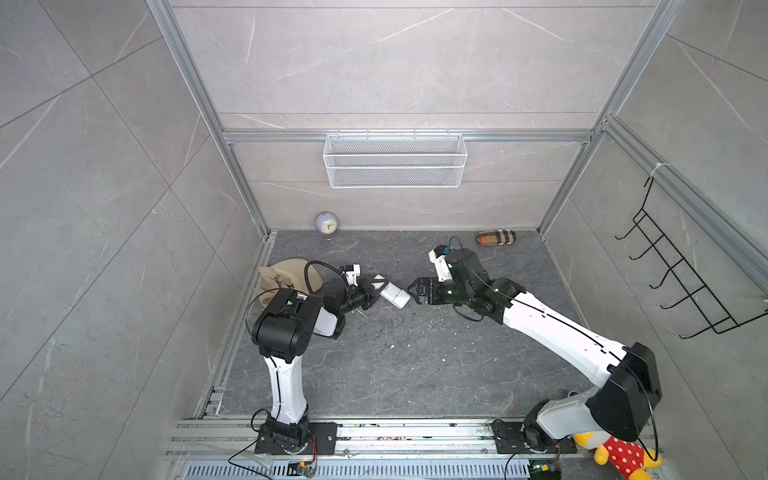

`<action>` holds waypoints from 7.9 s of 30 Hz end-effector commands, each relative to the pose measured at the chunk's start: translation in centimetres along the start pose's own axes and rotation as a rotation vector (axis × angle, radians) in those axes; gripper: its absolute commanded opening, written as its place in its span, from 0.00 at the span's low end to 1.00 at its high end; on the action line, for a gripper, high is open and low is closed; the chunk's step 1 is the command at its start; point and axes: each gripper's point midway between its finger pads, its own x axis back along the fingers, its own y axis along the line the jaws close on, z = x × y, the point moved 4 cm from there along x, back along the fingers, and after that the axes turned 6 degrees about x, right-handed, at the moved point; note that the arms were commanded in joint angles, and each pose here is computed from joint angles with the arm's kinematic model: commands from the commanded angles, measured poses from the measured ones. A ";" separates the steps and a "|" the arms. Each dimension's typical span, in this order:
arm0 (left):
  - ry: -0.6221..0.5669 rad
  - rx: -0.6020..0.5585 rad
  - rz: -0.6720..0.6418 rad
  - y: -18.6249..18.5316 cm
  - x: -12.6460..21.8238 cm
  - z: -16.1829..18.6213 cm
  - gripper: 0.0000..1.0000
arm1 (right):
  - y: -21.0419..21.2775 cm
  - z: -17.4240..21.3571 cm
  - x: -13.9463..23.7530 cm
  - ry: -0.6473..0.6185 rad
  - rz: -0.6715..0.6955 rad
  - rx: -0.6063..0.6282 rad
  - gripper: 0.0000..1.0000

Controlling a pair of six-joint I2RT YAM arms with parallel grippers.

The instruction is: Load the batteries into the remote control

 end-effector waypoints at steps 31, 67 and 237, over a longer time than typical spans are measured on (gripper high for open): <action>-0.317 0.268 0.239 -7.7 1.8 -0.5 0.00 | -1.5 -2.3 -6.1 -0.119 -0.330 -0.597 0.84; -0.292 0.331 0.273 -8.3 1.1 -0.3 0.00 | 1.0 -4.1 -8.8 -0.094 -0.390 -0.590 0.54; -0.199 0.075 0.334 -11.8 0.6 0.7 0.00 | 2.6 -4.7 -6.4 -0.040 -0.470 -0.391 0.40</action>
